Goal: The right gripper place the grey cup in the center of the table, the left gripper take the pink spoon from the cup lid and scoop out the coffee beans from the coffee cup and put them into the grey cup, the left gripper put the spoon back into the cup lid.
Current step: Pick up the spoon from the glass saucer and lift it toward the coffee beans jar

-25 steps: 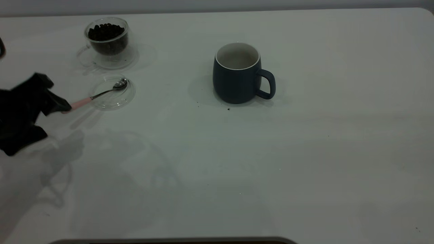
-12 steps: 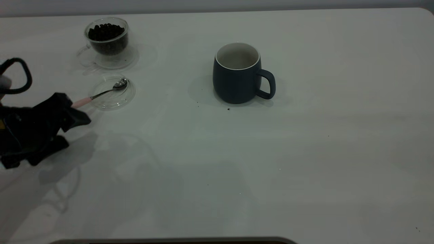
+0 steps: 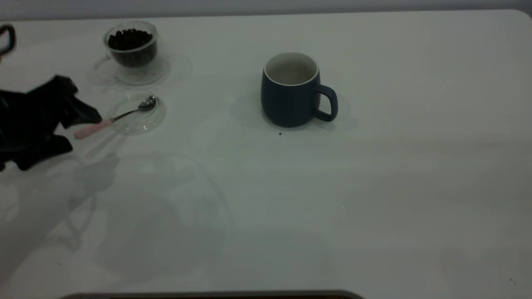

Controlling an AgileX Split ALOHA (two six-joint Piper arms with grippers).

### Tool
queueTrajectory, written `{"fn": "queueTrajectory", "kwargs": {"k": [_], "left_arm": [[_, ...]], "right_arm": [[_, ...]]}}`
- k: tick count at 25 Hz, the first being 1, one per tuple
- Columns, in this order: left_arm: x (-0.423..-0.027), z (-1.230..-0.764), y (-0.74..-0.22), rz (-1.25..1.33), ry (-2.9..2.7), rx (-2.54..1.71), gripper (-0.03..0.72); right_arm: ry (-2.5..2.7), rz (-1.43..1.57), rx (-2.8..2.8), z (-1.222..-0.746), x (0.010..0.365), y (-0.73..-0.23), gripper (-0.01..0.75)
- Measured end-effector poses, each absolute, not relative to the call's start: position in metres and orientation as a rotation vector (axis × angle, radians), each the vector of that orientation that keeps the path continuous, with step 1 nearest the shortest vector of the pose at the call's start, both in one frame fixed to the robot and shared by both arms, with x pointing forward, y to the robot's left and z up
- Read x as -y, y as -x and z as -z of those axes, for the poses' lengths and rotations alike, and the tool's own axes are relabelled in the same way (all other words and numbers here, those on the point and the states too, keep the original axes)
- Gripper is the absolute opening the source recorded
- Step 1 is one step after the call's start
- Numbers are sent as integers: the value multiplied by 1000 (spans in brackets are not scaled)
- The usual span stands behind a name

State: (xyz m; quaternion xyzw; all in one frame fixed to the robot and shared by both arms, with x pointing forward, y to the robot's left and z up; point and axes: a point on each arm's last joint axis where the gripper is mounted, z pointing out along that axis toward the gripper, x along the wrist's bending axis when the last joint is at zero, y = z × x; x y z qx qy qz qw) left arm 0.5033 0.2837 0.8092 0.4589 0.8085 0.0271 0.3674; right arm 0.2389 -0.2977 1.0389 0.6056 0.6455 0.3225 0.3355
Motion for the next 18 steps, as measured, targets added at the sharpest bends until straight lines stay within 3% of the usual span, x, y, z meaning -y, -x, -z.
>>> {"fn": "queueTrajectory", "kwargs": {"k": [18], "left_arm": [[-266,-876,-580,-2,-1622,-1930,652]], "right_arm": [[-1580,-841,-1684,-1039,298,-239,590]]}}
